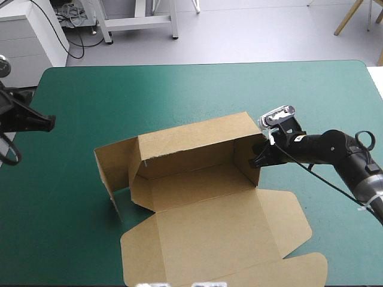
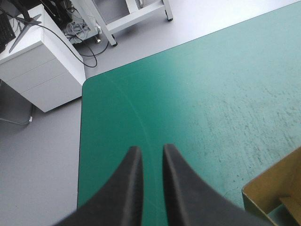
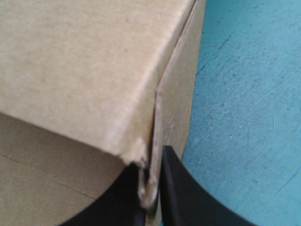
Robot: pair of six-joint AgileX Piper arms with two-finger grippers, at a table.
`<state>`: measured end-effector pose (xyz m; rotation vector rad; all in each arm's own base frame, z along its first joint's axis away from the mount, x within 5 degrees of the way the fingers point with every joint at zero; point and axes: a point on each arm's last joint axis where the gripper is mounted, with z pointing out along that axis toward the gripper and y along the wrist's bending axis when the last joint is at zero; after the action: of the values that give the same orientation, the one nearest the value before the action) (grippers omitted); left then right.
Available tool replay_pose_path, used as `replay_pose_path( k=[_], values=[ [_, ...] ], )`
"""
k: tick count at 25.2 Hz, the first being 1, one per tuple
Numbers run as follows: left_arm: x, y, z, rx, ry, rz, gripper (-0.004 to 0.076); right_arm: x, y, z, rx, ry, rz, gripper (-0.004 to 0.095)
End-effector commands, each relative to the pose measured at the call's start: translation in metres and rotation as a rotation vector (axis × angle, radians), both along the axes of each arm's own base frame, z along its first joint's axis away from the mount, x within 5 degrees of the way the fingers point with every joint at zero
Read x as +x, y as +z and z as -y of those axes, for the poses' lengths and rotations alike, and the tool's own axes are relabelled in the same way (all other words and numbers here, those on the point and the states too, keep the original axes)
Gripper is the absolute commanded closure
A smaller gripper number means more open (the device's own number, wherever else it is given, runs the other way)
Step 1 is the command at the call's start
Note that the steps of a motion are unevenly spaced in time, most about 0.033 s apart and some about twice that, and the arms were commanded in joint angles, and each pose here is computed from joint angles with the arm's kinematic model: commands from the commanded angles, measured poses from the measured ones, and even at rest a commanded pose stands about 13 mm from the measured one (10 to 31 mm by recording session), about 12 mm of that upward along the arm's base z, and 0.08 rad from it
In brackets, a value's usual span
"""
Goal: Fold the box
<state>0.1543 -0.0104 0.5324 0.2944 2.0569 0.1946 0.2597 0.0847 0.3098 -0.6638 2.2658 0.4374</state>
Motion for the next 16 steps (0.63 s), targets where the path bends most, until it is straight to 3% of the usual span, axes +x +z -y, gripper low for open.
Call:
replay_pose_path(
  k=[1,8,16],
  values=[
    [-0.023,0.000,-0.003,-0.018,-0.001,0.079,0.0731,-0.004,0.024,-0.001,0.066,-0.025,0.072,0.0926],
    [-0.027,-0.067,-0.008,0.055,0.018,-0.019,0.0734,-0.022,0.070,0.005,0.118,-0.079,0.169,0.0926],
    [-0.027,-0.103,-0.010,0.033,0.052,-0.034,0.0734,-0.036,0.108,0.020,0.007,-0.188,0.100,0.0926]
  ],
)
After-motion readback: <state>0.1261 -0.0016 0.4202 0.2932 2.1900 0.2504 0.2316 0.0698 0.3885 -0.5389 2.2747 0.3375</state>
